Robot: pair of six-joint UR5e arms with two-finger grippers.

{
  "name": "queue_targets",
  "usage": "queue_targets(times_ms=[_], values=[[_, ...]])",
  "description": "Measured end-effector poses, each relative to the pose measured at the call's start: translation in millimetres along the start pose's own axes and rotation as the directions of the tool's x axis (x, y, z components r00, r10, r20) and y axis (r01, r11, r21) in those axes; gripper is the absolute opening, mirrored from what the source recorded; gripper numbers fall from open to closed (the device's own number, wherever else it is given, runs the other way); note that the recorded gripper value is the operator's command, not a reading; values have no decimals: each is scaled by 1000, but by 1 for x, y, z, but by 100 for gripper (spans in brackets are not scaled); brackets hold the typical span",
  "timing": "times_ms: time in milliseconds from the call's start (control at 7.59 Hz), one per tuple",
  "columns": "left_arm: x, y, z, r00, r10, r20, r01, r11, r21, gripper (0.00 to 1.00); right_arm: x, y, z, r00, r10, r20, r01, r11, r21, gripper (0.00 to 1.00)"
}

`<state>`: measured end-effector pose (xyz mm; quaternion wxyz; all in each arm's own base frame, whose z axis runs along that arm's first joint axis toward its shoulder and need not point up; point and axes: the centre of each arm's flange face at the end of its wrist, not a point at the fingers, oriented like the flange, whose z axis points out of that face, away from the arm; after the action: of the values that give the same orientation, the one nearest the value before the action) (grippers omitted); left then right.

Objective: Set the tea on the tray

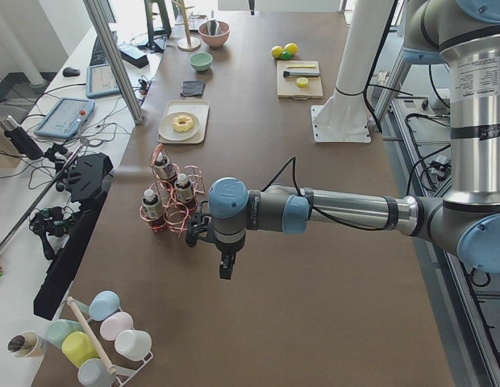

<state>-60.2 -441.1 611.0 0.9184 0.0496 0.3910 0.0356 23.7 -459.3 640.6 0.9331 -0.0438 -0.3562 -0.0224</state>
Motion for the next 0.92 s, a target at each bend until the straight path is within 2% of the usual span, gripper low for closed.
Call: queue_targets(times_ms=[923], values=[[8, 5, -8, 1000, 13, 0, -13, 1000, 16, 99, 4, 7, -1, 1000, 9, 8, -9, 1000, 2, 100]])
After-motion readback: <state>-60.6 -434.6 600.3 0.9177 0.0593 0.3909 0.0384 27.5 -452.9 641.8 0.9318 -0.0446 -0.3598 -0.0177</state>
